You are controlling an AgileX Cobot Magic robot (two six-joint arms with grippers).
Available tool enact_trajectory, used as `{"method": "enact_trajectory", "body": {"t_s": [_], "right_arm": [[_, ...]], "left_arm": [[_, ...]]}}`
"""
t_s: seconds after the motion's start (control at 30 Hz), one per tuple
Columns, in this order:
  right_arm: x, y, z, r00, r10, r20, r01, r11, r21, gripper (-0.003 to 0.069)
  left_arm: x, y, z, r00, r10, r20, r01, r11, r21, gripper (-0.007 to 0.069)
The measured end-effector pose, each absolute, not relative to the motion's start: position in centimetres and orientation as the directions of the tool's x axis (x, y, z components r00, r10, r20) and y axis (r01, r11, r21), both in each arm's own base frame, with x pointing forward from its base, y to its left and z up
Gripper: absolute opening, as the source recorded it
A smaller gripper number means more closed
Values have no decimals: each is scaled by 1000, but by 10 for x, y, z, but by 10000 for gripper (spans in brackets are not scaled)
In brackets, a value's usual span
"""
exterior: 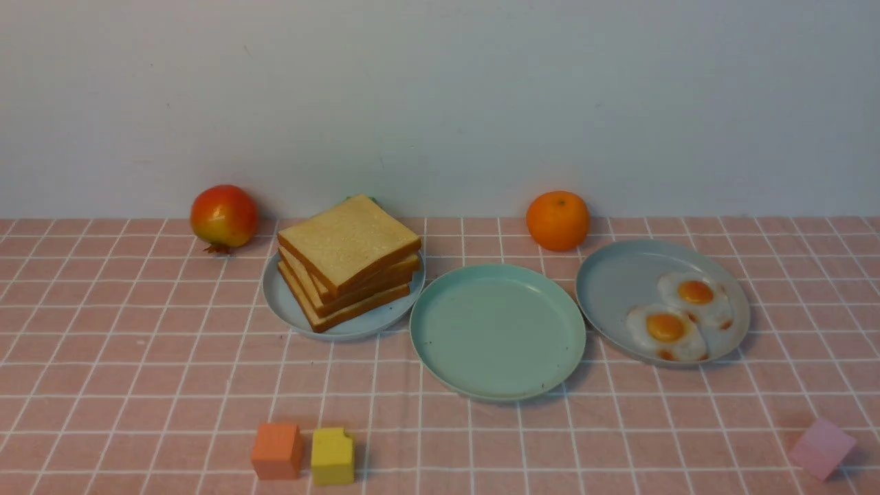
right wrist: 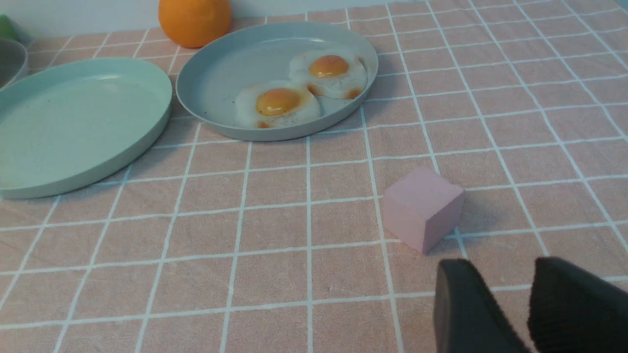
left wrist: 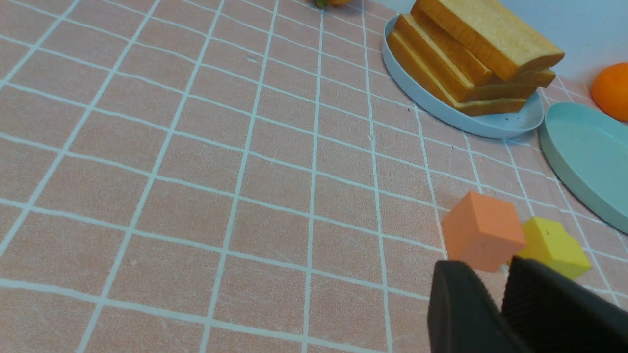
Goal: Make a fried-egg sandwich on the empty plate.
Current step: Use the left arm to grab a slice of bread
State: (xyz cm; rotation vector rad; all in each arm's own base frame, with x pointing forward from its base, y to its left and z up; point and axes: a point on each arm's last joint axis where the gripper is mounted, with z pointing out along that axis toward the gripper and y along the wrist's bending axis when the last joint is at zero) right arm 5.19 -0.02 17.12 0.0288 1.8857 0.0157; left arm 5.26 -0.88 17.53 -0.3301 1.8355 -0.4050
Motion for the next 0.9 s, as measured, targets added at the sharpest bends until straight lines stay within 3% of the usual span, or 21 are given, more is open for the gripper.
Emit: {"method": "enact_trajectory", "body": {"t_s": [0.9], "right_arm": [[52, 0, 171, -310, 28, -950, 12, 1000, 25, 240]], "left_arm": [[53, -9, 175, -291, -422, -859, -21, 900, -435, 212]]}}
